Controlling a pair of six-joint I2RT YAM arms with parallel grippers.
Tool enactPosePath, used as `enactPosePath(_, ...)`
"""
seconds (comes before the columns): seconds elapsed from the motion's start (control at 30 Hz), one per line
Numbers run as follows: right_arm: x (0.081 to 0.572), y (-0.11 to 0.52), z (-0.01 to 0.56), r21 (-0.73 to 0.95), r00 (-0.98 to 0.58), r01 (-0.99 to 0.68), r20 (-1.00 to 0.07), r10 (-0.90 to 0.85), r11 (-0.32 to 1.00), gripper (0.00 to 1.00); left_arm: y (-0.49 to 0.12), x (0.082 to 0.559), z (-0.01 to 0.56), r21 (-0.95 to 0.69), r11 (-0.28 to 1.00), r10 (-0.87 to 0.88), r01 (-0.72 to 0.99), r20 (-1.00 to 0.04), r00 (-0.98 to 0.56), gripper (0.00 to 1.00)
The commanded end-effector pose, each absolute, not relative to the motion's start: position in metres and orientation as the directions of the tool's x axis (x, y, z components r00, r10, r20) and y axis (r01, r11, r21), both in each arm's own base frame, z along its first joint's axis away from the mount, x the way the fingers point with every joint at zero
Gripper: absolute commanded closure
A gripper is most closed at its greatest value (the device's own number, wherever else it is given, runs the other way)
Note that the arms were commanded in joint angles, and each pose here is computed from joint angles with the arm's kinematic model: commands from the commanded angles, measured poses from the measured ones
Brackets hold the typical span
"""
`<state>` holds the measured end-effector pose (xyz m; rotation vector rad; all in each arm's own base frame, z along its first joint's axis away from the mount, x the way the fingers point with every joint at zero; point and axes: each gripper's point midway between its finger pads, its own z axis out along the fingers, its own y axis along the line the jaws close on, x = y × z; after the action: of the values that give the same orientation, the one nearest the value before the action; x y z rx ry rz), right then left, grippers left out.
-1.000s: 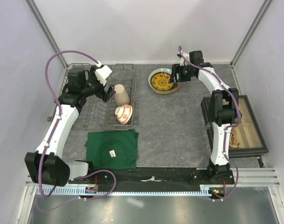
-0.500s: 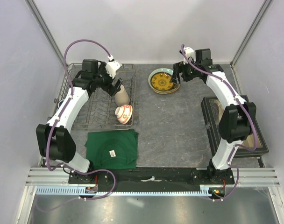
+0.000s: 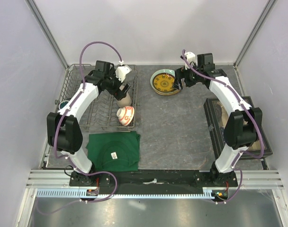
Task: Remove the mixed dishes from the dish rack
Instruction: Pick up the cup from the dish rack.
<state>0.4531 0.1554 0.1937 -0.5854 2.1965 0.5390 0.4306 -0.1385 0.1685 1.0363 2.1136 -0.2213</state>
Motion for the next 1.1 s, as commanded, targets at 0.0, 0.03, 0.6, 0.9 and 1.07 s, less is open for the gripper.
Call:
enactPosePath(0.0, 0.453, 0.156, 0.212, 0.145, -0.528, -0.588, -0.814, -0.242, 0.795, 0.06, -0.139, 0.441, 0.175, 0.189, 0.657, 0.614, 0.73, -0.696, -0.373, 0.01)
enactPosePath(0.03, 0.452, 0.156, 0.212, 0.144, -0.526, -0.589, -0.815, -0.242, 0.795, 0.06, -0.139, 0.442, 0.171, 0.187, 0.655, 0.617, 0.732, -0.69, -0.377, 0.01)
enactPosePath(0.6, 0.445, 0.152, 0.208, 0.124, -0.525, -0.588, -0.81, -0.261, 0.799, 0.06, -0.145, 0.461, 0.154, 0.171, 0.647, 0.626, 0.743, -0.675, -0.39, 0.09)
enactPosePath(0.9, 0.446, 0.151, 0.207, 0.126, -0.528, -0.585, -0.809, -0.258, 0.801, 0.06, -0.145, 0.457, 0.146, 0.153, 0.638, 0.636, 0.755, -0.657, -0.404, 0.31)
enactPosePath(1.07, 0.444, 0.152, 0.202, 0.133, -0.537, -0.583, -0.803, -0.258, 0.802, 0.06, -0.149, 0.455, 0.152, 0.128, 0.64, 0.618, 0.757, -0.672, -0.408, 0.51)
